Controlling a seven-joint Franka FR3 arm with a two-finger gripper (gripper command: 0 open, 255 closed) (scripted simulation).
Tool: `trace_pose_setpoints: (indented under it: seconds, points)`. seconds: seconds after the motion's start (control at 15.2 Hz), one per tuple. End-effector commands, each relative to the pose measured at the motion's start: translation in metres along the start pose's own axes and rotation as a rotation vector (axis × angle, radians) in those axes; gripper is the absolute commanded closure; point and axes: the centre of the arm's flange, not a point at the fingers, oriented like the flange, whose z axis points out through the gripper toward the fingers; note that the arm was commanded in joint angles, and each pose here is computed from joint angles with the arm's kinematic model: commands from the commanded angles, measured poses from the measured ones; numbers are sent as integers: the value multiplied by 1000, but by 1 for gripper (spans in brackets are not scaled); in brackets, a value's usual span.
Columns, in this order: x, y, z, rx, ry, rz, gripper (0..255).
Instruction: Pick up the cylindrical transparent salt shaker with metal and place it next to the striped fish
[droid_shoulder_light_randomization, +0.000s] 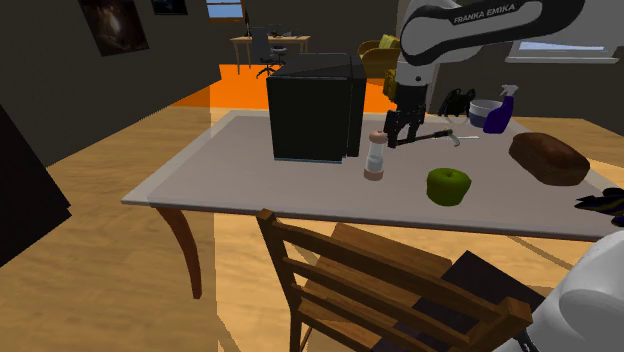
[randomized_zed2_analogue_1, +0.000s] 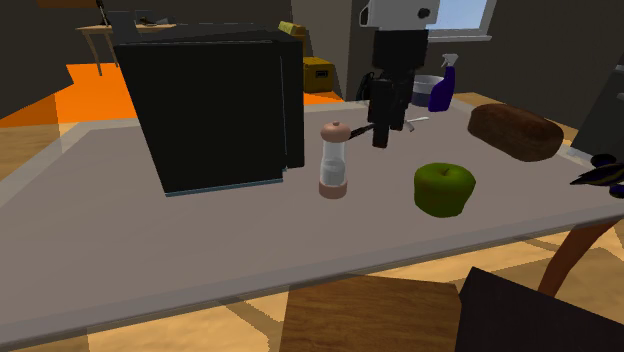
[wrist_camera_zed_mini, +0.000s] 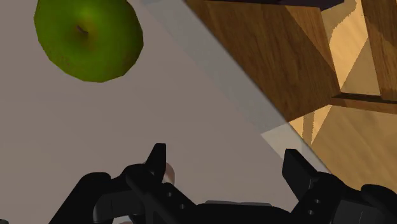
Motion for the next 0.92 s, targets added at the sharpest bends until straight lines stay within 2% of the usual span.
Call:
trace_pose_setpoints:
  seconds: [0.0,0.66,0.86]
  points:
    - [21,12,2,-5,0,9,0]
    - [126,86,9,-24,1,55,0]
    - [126,87,24,-24,1,55,0]
